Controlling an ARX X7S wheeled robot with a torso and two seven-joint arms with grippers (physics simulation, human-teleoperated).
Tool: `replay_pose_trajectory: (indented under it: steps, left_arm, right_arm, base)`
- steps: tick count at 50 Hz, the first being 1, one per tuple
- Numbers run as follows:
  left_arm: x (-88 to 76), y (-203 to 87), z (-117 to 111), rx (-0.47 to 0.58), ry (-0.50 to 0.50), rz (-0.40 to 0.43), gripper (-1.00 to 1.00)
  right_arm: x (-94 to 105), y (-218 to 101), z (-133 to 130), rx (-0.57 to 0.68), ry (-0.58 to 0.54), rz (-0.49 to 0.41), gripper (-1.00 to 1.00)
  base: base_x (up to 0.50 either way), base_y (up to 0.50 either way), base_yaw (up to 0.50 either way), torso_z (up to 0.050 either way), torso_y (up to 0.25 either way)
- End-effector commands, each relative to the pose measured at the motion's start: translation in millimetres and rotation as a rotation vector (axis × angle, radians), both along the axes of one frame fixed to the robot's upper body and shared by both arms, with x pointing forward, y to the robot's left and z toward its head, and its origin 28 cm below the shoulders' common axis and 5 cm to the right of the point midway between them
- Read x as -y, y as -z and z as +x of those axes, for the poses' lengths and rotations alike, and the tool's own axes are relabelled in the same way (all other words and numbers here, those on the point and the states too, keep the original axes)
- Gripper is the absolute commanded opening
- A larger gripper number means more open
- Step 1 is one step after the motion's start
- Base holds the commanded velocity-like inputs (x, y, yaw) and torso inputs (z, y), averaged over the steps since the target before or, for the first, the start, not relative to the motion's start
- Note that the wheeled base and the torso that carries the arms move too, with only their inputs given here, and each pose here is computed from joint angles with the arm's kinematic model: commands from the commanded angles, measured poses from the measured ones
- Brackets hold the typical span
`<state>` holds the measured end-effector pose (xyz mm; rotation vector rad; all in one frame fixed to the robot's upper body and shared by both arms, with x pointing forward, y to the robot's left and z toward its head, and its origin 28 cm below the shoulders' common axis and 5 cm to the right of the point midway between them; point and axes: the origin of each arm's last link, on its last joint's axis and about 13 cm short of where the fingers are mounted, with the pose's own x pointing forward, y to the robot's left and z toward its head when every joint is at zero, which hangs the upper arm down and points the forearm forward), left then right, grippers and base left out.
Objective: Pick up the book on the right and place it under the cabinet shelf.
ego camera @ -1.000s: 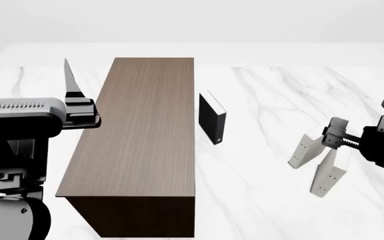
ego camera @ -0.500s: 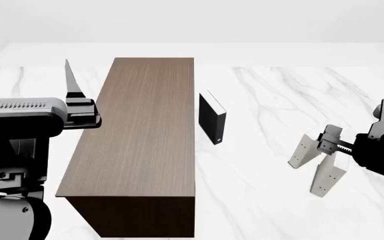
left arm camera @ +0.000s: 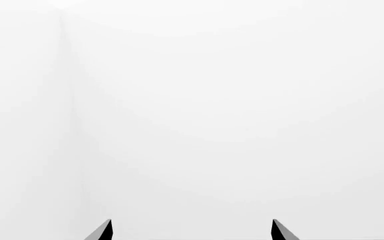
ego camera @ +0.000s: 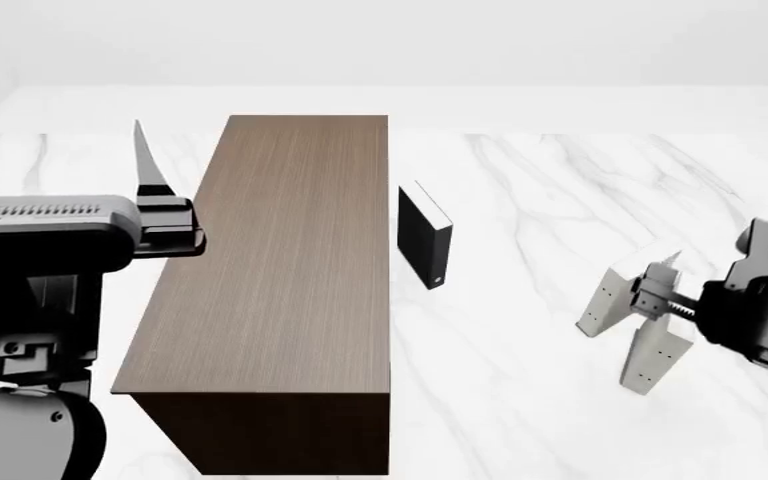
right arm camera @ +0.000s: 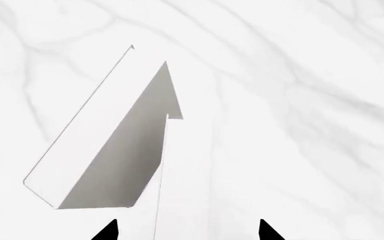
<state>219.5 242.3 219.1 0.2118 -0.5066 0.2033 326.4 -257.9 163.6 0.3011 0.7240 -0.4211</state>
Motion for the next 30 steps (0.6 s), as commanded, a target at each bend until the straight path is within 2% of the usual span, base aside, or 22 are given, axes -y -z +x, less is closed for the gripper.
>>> replay_pose_trajectory:
  steps: [1, 30]
  left_arm:
    - [-0.4, 1, 2, -0.003, -0.003, 0.002, 1.00]
    - [0.2, 1, 2, -0.006, -0.003, 0.005, 1.00]
  right_arm:
    - [1.4, 9, 4, -0.018, 0.009, 0.006, 1.00]
    - [-0.3, 29, 6, -0.051, 0.004, 0.024, 1.00]
  base:
    - [0.00, 0.00, 0.00, 0.000, 0.000]
    - [0.00, 0.00, 0.00, 0.000, 0.000]
